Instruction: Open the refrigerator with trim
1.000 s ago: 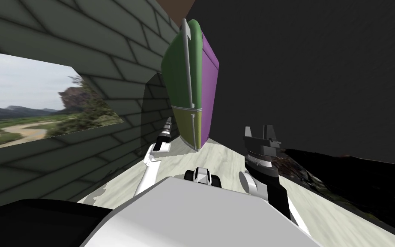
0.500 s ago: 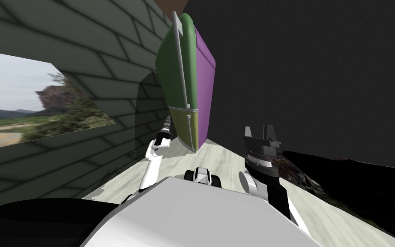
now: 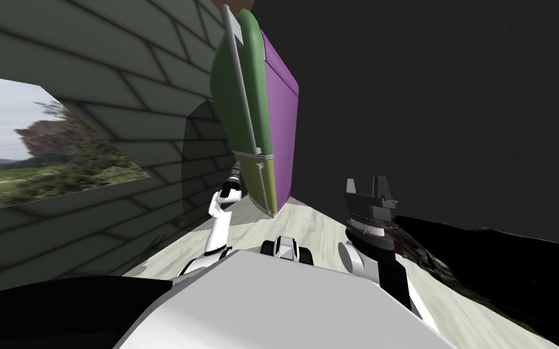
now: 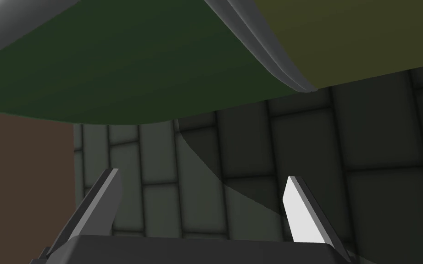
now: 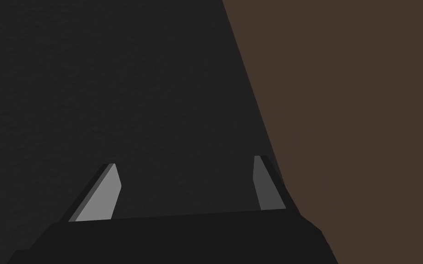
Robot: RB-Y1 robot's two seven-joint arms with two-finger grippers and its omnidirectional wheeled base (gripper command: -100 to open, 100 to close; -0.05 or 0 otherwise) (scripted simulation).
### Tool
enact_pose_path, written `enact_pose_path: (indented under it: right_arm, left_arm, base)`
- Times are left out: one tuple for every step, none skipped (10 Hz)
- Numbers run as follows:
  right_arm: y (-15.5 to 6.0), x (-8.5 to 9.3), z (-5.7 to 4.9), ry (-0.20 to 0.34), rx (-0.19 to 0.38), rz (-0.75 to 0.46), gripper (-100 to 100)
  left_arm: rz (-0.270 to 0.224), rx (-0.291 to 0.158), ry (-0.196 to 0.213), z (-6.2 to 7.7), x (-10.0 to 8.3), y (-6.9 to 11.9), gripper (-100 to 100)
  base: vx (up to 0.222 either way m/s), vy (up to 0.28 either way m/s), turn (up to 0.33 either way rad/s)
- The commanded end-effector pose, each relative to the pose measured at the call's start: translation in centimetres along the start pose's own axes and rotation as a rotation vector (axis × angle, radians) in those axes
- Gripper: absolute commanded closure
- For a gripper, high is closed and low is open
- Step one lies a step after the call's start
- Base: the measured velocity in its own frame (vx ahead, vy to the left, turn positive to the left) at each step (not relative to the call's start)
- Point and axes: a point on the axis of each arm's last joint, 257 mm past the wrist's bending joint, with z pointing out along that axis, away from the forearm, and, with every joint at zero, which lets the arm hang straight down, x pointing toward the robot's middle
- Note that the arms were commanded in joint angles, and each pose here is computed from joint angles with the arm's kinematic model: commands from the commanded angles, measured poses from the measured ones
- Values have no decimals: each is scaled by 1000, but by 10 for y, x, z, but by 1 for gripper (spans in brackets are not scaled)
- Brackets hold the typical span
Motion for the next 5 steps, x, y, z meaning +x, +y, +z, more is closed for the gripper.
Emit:
enact_pose_path:
  right_arm:
    - [0, 0, 0, 0, 0, 0, 0]
    - [0, 0, 0, 0, 0, 0, 0]
    - [0, 0, 0, 0, 0, 0, 0]
    - [0, 0, 0, 0, 0, 0, 0]
    - [0, 0, 0, 0, 0, 0, 0]
  left_arm:
    - [13, -53, -15, 20, -5, 6, -100]
    - [18, -76, -18, 28, -6, 10, -100]
    - [12, -65, -20, 30, -6, 4, -100]
    - [12, -83, -23, 39, -7, 4, -100]
    - [14, -105, -23, 47, -7, 7, -100]
  base:
    - [63, -118, -24]
    - [53, -140, -14]
    - [36, -88, -2]
    - [30, -63, -8]
    - [38, -88, -9]
